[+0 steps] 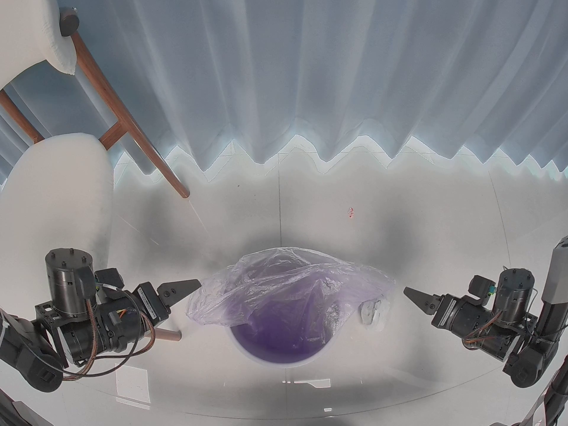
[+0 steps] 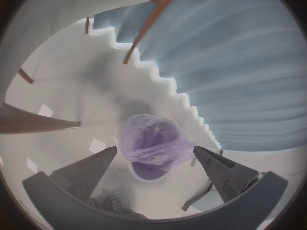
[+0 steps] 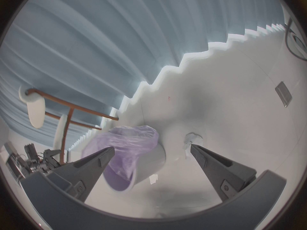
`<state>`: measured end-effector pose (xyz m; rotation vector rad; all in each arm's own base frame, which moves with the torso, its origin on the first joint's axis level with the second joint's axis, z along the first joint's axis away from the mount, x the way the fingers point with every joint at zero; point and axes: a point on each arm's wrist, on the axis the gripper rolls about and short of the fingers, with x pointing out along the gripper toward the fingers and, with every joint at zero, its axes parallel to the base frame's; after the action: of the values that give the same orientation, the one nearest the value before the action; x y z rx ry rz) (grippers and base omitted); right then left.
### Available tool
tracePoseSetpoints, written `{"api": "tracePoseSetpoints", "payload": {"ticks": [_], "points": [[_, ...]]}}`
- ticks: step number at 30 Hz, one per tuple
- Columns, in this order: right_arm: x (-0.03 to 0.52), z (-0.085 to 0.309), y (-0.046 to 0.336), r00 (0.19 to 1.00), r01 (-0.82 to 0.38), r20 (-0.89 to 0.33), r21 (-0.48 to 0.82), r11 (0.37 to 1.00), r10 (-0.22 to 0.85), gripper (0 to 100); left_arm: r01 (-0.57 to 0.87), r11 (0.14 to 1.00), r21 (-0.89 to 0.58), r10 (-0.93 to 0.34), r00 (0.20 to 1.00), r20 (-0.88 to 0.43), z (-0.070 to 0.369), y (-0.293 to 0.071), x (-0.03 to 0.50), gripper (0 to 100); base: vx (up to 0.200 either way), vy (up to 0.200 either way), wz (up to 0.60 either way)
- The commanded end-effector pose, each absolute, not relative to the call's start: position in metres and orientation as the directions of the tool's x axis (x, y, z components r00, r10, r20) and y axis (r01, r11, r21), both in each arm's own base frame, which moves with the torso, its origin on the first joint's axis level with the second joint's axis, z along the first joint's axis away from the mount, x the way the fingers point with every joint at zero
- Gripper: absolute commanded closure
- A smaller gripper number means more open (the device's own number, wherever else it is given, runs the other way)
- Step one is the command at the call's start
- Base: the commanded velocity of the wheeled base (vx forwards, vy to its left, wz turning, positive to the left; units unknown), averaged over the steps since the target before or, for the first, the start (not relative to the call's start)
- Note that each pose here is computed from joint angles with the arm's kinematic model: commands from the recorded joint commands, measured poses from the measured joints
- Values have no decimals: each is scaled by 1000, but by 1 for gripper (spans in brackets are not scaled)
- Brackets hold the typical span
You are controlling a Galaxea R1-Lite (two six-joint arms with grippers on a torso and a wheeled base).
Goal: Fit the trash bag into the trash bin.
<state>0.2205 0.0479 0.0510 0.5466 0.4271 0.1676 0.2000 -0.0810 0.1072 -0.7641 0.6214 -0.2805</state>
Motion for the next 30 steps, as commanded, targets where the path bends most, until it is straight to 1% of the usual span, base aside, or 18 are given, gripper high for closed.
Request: {"api": "tracePoseSetpoints", "payload": {"ticks": [1, 2, 4, 6, 8, 11, 12, 15, 18, 22, 26, 28, 29, 30], "points": [[196, 80, 48, 929, -84, -238, 608, 790, 282, 0, 218, 648, -730, -593, 746, -303, 129, -95, 193, 0, 0, 0, 0], [193, 86, 48, 939, -90, -210, 616, 783, 273, 0, 291, 668, -684, -616, 733, -290, 128, -99, 198, 0, 0, 0, 0], [192, 90, 48, 951, -84, -189, 607, 790, 246, 0, 337, 713, -615, -615, 721, -319, 117, -102, 208, 0, 0, 0, 0], [189, 93, 51, 958, -83, -177, 581, 809, 225, 0, 380, 739, -556, -615, 716, -329, 107, -107, 221, 0, 0, 0, 0], [188, 94, 54, 960, -80, -174, 576, 813, 218, 0, 425, 720, -548, -647, 697, -310, 103, -110, 229, 0, 0, 0, 0], [188, 94, 54, 960, -80, -174, 576, 813, 218, 0, 425, 720, -548, -647, 697, -310, 103, -110, 229, 0, 0, 0, 0], [182, 98, 56, 963, -76, -172, 565, 822, 207, 0, 509, 670, -541, -704, 666, -247, 98, -122, 251, 0, 0, 0, 0], [178, 101, 60, 960, -93, -169, 563, 821, 225, 0, 534, 689, -490, -701, 662, -264, 85, -126, 263, 0, 0, 0, 0], [171, 98, 63, 952, -63, -217, 548, 834, 215, 0, 582, 691, -429, -715, 637, -288, 68, -131, 274, 0, 0, 0, 0], [166, 98, 67, 947, -56, -238, 540, 840, 217, 0, 607, 667, -431, -740, 603, -297, 56, -136, 277, 0, 0, 0, 0], [166, 97, 67, 947, -57, -239, 537, 842, 216, 0, 610, 671, -422, -739, 597, -312, 43, -140, 285, 0, 0, 0, 0], [166, 97, 68, 946, -55, -242, 536, 842, 216, 0, 635, 671, -384, -740, 603, -297, 35, -142, 290, 0, 0, 0, 0], [166, 97, 68, 945, -52, -248, 534, 844, 215, 0, 649, 667, -365, -744, 604, -285, 32, -143, 291, 100, 0, 0, 0], [166, 96, 67, 944, -45, -255, 532, 845, 210, 0, 661, 663, -350, -748, 606, -272, 31, -144, 291, 100, 0, 0, 0]]}}
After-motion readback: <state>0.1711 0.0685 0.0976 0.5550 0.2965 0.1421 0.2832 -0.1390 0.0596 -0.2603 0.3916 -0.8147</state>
